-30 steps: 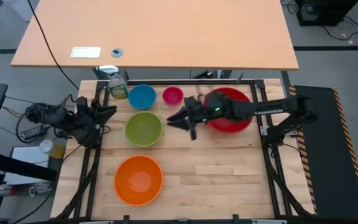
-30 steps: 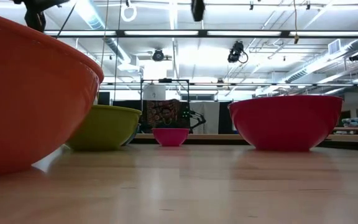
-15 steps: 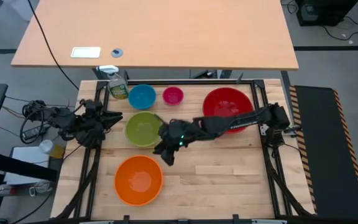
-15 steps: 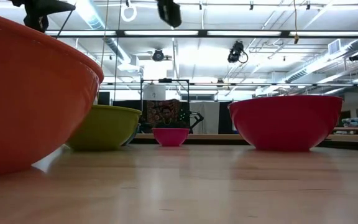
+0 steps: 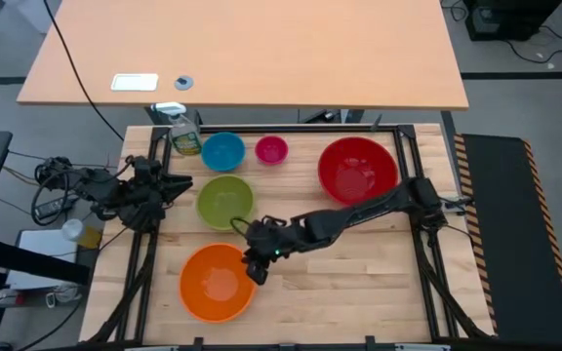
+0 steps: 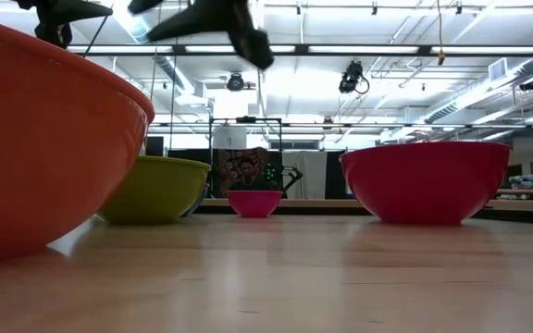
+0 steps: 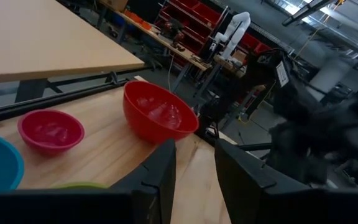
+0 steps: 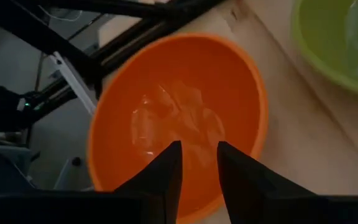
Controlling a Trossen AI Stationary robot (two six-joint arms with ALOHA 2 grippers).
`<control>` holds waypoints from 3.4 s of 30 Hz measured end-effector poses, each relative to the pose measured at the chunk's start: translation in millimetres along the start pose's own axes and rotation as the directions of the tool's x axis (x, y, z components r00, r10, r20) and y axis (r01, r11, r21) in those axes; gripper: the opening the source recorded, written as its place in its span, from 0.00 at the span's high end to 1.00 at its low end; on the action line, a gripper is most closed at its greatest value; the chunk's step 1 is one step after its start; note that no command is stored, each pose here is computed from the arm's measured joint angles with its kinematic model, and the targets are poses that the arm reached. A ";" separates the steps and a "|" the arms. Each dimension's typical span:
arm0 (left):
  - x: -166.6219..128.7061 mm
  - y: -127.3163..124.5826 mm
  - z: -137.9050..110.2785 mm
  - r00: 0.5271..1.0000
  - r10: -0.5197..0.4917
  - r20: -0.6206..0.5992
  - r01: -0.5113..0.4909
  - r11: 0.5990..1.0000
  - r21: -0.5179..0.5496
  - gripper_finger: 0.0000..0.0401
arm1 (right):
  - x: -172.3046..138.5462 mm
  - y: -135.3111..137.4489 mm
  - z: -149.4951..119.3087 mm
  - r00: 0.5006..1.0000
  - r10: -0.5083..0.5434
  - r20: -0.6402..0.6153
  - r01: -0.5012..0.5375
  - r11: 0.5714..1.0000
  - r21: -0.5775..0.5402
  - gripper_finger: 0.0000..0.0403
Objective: Nest bowls inside each other
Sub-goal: Stack the orange bowl on top of the red bowl
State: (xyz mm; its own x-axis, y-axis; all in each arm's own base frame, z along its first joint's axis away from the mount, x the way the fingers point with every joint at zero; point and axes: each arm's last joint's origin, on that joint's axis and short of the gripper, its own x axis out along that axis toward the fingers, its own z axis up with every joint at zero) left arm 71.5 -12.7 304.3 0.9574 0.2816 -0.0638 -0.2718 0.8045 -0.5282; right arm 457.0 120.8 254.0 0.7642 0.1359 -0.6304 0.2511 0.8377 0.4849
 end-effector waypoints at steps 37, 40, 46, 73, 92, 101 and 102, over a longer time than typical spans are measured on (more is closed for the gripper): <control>16.8 -8.4 -16.2 0.993 0.039 -0.113 -0.035 0.999 0.039 0.72 | 53.1 -41.7 -34.1 0.964 -0.248 -0.096 0.239 0.967 -0.090 0.50; 16.8 -8.5 -16.1 0.993 0.038 -0.112 -0.035 0.999 0.029 0.72 | 53.0 -43.0 -33.5 0.962 -0.255 -0.095 0.247 0.965 -0.092 0.60; 17.1 -12.0 -11.9 0.997 0.008 -0.076 -0.011 0.999 -0.041 0.72 | 53.0 -45.9 -30.9 0.958 -0.278 -0.073 0.271 0.958 -0.097 0.88; 27.4 -17.2 -12.5 0.991 0.130 0.027 -0.124 0.976 -0.178 0.71 | -35.3 -93.5 51.0 0.957 -0.270 -0.109 0.270 0.963 -0.012 0.94; 48.9 -30.3 -14.2 0.985 0.150 0.090 -0.134 0.977 -0.164 0.50 | -208.4 -140.0 92.5 0.882 -0.468 -0.050 0.467 0.884 -0.029 0.93; 57.2 -24.4 -12.1 0.974 0.199 0.105 -0.182 0.971 -0.156 0.53 | -284.1 -155.0 80.2 0.846 -0.532 -0.038 0.532 0.847 0.003 0.93; 58.7 -24.0 -12.6 0.976 0.196 0.097 -0.180 0.972 -0.152 0.53 | -288.7 -158.1 76.0 0.841 -0.540 -0.044 0.540 0.841 0.005 0.93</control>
State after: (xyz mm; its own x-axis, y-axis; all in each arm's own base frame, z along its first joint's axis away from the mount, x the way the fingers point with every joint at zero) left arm 135.4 -22.0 302.6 0.8716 0.4829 -0.0841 -0.4219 0.6518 -0.6302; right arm 241.8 -91.0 405.4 0.4807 -0.3145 -0.8186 0.6274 0.7755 0.0705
